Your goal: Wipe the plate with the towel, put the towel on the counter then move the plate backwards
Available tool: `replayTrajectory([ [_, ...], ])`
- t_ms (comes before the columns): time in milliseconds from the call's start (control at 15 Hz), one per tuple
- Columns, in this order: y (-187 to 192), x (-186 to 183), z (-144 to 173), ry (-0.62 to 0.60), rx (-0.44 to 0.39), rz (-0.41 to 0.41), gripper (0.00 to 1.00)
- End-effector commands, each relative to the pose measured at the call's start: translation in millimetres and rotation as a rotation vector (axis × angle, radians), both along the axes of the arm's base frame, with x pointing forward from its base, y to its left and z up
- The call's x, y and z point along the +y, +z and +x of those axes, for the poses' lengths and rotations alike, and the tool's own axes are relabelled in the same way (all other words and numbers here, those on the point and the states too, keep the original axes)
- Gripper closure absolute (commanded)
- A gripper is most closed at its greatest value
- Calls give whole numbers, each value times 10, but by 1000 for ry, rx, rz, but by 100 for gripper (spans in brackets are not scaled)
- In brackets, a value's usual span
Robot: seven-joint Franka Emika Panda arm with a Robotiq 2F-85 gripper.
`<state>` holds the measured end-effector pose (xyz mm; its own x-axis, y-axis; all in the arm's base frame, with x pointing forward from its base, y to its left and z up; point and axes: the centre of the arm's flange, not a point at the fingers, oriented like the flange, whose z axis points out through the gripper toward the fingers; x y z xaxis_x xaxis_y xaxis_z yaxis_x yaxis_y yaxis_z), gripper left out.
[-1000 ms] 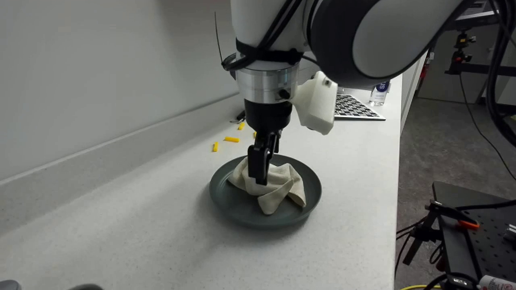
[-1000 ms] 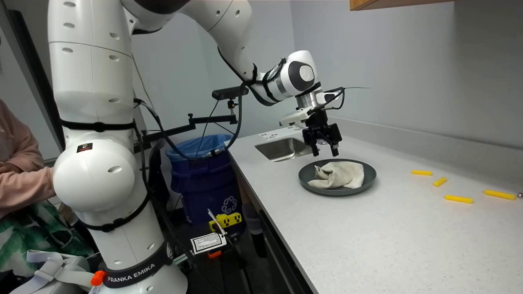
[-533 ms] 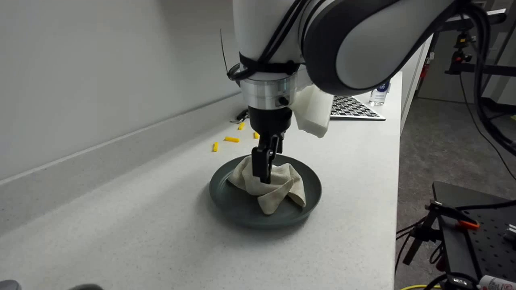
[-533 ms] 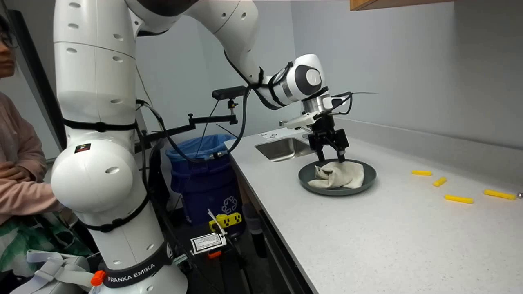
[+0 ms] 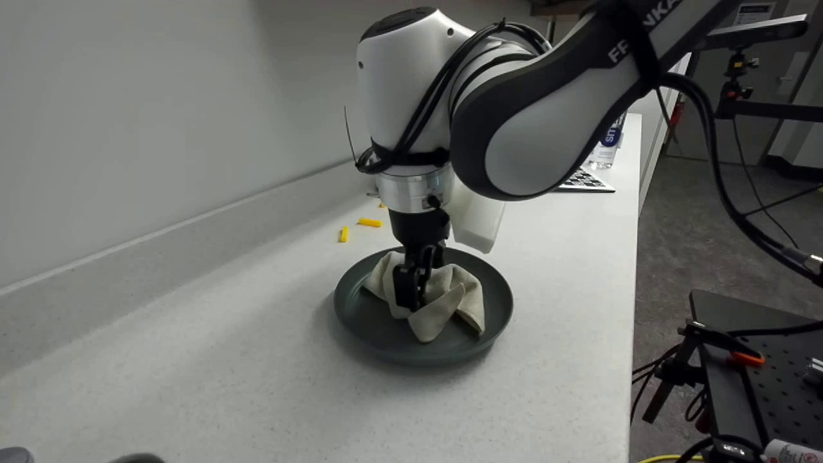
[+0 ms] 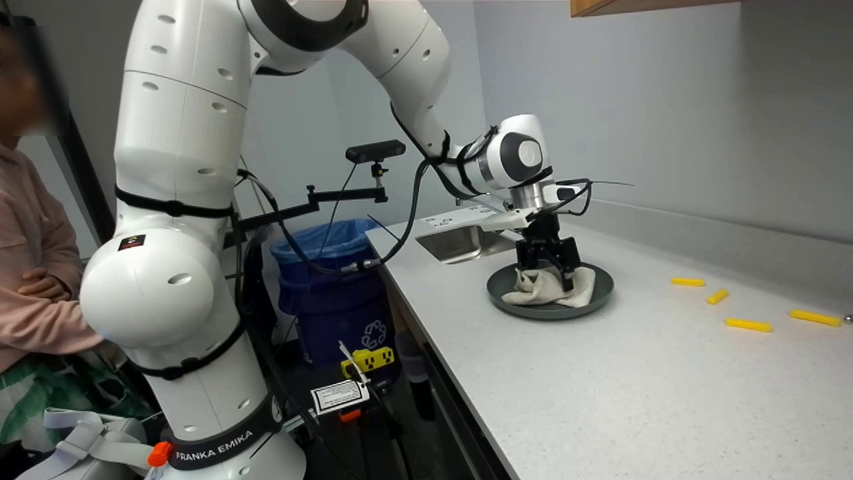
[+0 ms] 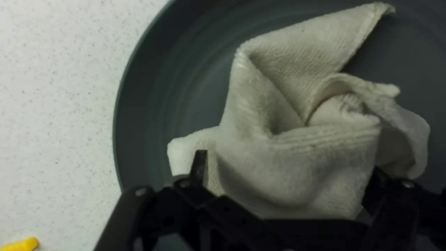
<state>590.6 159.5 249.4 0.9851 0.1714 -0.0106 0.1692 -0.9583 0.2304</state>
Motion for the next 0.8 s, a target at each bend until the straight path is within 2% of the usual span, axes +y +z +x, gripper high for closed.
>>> replayTrajectory([
  [0, -110, 81, 185, 0, 16, 42, 34],
  [200, -102, 38, 190, -11, 18, 62, 60],
  [533, 121, 33, 142, -3, -18, 67, 96],
  [667, 259, 94, 119, 11, -45, 70, 100],
  [733, 357, 147, 112, 25, -68, 71, 98],
])
